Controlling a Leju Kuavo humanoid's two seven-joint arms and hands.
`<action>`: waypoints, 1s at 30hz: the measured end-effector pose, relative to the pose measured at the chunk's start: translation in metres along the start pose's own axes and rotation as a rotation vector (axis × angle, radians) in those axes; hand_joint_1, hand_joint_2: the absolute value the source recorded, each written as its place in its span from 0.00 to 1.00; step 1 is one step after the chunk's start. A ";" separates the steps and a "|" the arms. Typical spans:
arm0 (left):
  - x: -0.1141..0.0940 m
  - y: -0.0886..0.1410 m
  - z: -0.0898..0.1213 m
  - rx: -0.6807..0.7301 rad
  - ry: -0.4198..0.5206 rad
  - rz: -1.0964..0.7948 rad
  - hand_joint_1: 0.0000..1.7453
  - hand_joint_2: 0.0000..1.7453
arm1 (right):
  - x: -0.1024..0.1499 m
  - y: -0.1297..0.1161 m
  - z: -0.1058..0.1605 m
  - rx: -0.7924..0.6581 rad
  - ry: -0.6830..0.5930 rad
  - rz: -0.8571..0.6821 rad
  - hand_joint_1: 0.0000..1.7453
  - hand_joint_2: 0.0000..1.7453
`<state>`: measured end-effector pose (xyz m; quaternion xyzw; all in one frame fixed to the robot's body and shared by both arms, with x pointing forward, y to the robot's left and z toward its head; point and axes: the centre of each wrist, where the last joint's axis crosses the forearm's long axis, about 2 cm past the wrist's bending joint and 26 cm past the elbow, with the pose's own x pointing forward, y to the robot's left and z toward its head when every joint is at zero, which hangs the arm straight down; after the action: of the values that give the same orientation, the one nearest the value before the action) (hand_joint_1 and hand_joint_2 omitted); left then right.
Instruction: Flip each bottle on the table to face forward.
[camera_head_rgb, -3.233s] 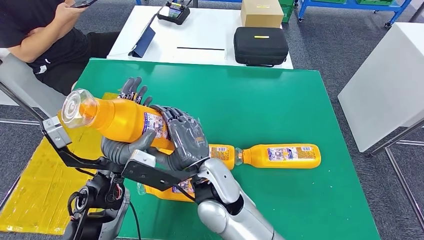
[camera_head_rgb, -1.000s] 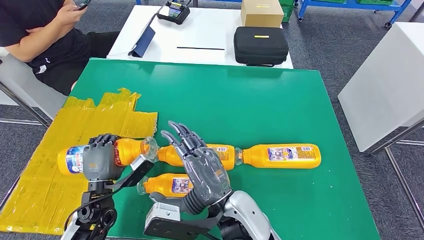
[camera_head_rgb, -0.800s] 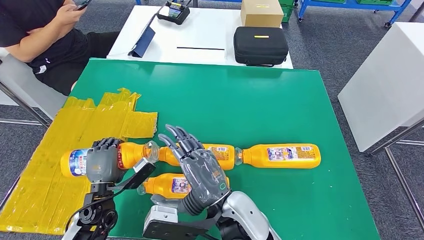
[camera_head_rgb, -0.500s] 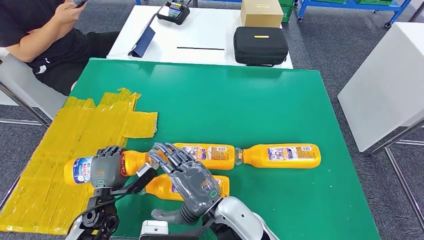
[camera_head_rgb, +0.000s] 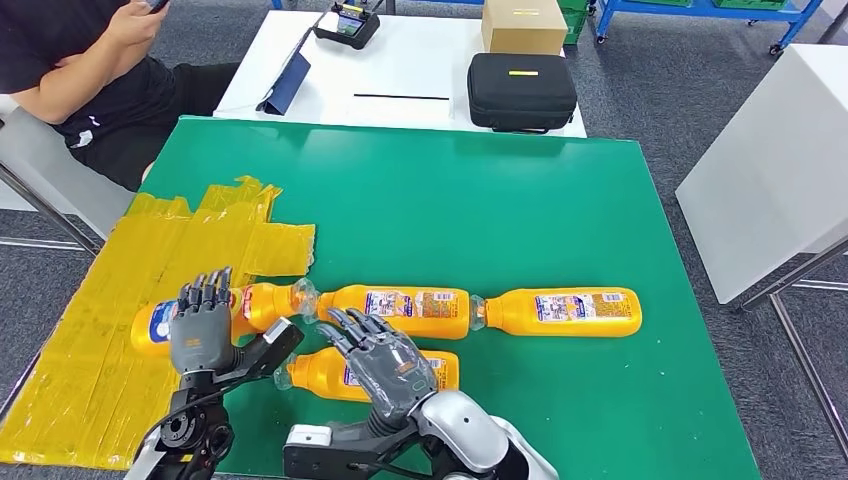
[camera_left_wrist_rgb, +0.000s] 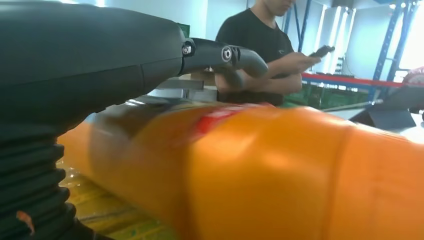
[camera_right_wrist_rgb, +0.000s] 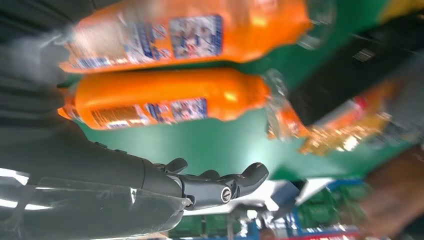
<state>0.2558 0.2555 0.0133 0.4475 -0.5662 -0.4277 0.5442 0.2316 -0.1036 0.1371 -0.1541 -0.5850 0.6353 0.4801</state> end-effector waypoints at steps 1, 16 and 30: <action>0.000 0.001 -0.001 0.010 0.003 0.003 0.00 0.00 | -0.002 0.002 -0.001 0.010 0.014 0.005 0.00 1.00; -0.006 0.011 -0.012 0.115 0.051 0.154 0.00 0.00 | -0.034 0.026 -0.001 0.111 0.170 0.045 0.00 1.00; 0.005 0.053 -0.016 0.253 0.048 0.873 0.00 0.00 | -0.054 0.042 0.000 0.192 0.249 0.066 0.00 1.00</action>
<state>0.2695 0.2630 0.0668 0.2397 -0.7368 -0.0753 0.6277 0.2403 -0.1401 0.0795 -0.2040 -0.4520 0.6797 0.5404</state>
